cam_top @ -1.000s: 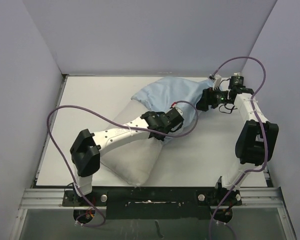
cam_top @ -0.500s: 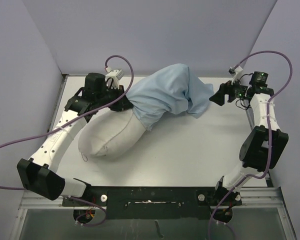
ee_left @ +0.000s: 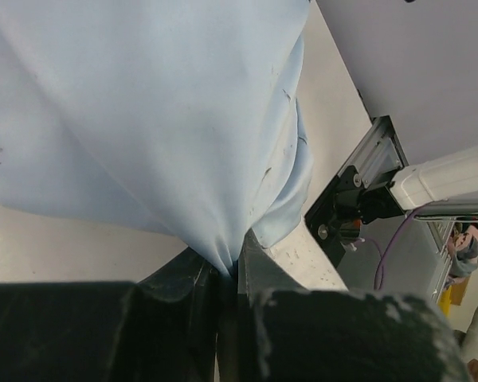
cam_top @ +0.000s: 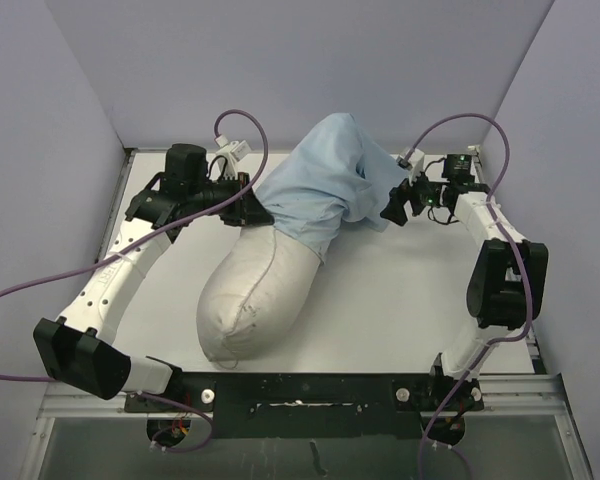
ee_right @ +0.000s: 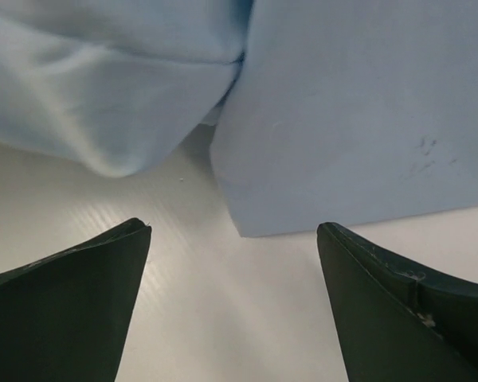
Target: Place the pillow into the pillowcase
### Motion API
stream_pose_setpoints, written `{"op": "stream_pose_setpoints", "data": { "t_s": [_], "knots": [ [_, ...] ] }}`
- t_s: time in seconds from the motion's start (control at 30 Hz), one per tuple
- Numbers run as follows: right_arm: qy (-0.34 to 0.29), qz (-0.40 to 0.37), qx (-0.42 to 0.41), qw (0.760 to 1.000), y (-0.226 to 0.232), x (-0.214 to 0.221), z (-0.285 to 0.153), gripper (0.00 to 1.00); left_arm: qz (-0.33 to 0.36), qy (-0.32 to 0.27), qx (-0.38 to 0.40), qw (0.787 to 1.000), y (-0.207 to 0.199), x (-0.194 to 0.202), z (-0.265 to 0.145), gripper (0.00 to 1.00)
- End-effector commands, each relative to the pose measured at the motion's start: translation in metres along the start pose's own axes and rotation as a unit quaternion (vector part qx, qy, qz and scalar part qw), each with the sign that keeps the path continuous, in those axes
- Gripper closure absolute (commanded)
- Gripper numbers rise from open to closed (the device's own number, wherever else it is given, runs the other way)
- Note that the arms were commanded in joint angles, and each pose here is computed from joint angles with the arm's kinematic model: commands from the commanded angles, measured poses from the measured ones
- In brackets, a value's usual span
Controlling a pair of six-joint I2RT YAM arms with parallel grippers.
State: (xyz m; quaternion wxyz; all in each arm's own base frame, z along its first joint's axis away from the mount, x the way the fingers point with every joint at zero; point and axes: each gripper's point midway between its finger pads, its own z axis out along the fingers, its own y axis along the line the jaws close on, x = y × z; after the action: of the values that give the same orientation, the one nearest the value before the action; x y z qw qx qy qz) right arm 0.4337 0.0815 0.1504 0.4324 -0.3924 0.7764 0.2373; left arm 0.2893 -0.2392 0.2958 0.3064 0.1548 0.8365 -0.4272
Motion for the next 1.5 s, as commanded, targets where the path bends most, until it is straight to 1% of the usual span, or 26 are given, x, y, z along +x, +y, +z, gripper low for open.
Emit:
{"op": "stream_pose_setpoints", "data": {
  "t_s": [0.0, 0.2, 0.27, 0.33, 0.4, 0.43, 0.47, 0.5, 0.53, 0.6, 0.7, 0.8, 0.83, 0.97, 1.03, 1.07, 1.1, 1.13, 1.2, 1.23, 1.27, 1.3, 1.33, 1.37, 1.4, 1.47],
  "knots": [
    [-0.021, -0.003, 0.079, 0.997, -0.050, -0.019, 0.019, 0.12, 0.057, -0.058, 0.083, 0.993, -0.044, -0.040, -0.016, 1.00],
    [-0.029, 0.006, 0.072, 0.997, -0.058, -0.030, 0.061, 0.13, 0.043, -0.049, 0.087, 0.994, -0.038, -0.031, -0.016, 1.00],
    [-0.035, 0.022, 0.081, 0.996, -0.066, -0.035, 0.069, 0.17, 0.038, -0.049, 0.086, 0.994, -0.036, -0.029, -0.018, 1.00],
    [-0.035, 0.041, 0.089, 0.995, -0.073, -0.037, 0.073, 0.25, 0.033, -0.047, 0.085, 0.995, -0.033, -0.025, -0.020, 1.00],
    [-0.039, 0.052, 0.092, 0.994, -0.077, -0.040, 0.069, 0.45, 0.030, -0.048, 0.080, 0.995, -0.030, -0.023, -0.022, 1.00],
    [-0.045, 0.054, 0.094, 0.993, -0.078, -0.044, 0.063, 0.59, 0.027, -0.048, 0.077, 0.995, -0.027, -0.022, -0.023, 1.00],
    [-0.052, 0.051, 0.097, 0.993, -0.080, -0.051, 0.053, 0.80, 0.025, -0.050, 0.074, 0.996, -0.025, -0.022, -0.025, 1.00],
    [-0.057, 0.047, 0.103, 0.992, -0.082, -0.056, 0.042, 0.97, 0.024, -0.050, 0.071, 0.996, -0.023, -0.021, -0.027, 1.00],
    [-0.065, 0.041, 0.116, 0.990, -0.086, -0.065, 0.026, 1.00, 0.022, -0.050, 0.069, 0.996, -0.020, -0.021, -0.028, 1.00],
    [-0.068, 0.033, 0.139, 0.987, -0.096, -0.078, -0.011, 1.00, 0.019, -0.047, 0.069, 0.996, -0.020, -0.020, -0.030, 1.00],
    [-0.086, 0.002, 0.137, 0.987, -0.095, -0.112, -0.065, 1.00, 0.019, -0.037, 0.085, 0.996, -0.024, -0.020, -0.029, 1.00],
    [-0.109, -0.053, 0.136, 0.983, -0.083, -0.152, -0.114, 1.00, 0.021, -0.023, 0.110, 0.993, -0.030, -0.023, -0.027, 1.00],
    [-0.120, -0.080, 0.141, 0.979, -0.077, -0.172, -0.131, 1.00, 0.020, -0.017, 0.119, 0.993, -0.032, -0.025, -0.025, 1.00],
    [-0.148, -0.148, 0.145, 0.967, -0.050, -0.219, -0.168, 1.00, 0.025, 0.004, 0.170, 0.985, -0.039, -0.035, -0.016, 1.00],
    [-0.163, -0.148, 0.155, 0.963, -0.049, -0.233, -0.176, 1.00, 0.032, 0.008, 0.200, 0.979, -0.036, -0.043, -0.009, 1.00],
    [-0.167, -0.134, 0.167, 0.962, -0.054, -0.235, -0.178, 1.00, 0.027, 0.003, 0.209, 0.977, -0.029, -0.050, -0.005, 1.00],
    [-0.168, -0.117, 0.186, 0.961, -0.066, -0.234, -0.176, 0.97, 0.017, -0.003, 0.219, 0.976, -0.021, -0.058, 0.002, 1.00],
    [-0.165, -0.093, 0.219, 0.957, -0.081, -0.231, -0.175, 0.92, 0.009, -0.011, 0.231, 0.973, -0.013, -0.067, 0.009, 1.00],
    [-0.143, -0.061, 0.280, 0.947, -0.115, -0.217, -0.164, 0.90, -0.017, -0.014, 0.248, 0.968, 0.006, -0.078, 0.031, 1.00],
    [-0.129, -0.048, 0.314, 0.939, -0.133, -0.208, -0.161, 0.85, -0.040, -0.012, 0.245, 0.969, 0.019, -0.082, 0.044, 1.00],
    [-0.117, -0.033, 0.349, 0.929, -0.151, -0.201, -0.161, 0.78, -0.067, -0.007, 0.236, 0.969, 0.033, -0.085, 0.058, 1.00],
    [-0.106, -0.014, 0.385, 0.917, -0.168, -0.194, -0.164, 0.72, -0.100, -0.001, 0.222, 0.970, 0.048, -0.086, 0.073, 1.00],
    [-0.097, -0.002, 0.411, 0.907, -0.180, -0.192, -0.170, 0.70, -0.134, 0.001, 0.194, 0.972, 0.063, -0.091, 0.084, 1.00],
    [-0.093, 0.006, 0.416, 0.904, -0.186, -0.190, -0.172, 0.68, -0.154, 0.007, 0.171, 0.973, 0.076, -0.091, 0.096, 1.00],
    [-0.094, 0.008, 0.416, 0.905, -0.188, -0.191, -0.174, 0.63, -0.169, 0.010, 0.140, 0.976, 0.090, -0.091, 0.105, 1.00],
    [-0.105, -0.001, 0.407, 0.907, -0.183, -0.197, -0.180, 0.52, -0.176, 0.009, 0.085, 0.981, 0.109, -0.092, 0.116, 1.00]
  ]
}}
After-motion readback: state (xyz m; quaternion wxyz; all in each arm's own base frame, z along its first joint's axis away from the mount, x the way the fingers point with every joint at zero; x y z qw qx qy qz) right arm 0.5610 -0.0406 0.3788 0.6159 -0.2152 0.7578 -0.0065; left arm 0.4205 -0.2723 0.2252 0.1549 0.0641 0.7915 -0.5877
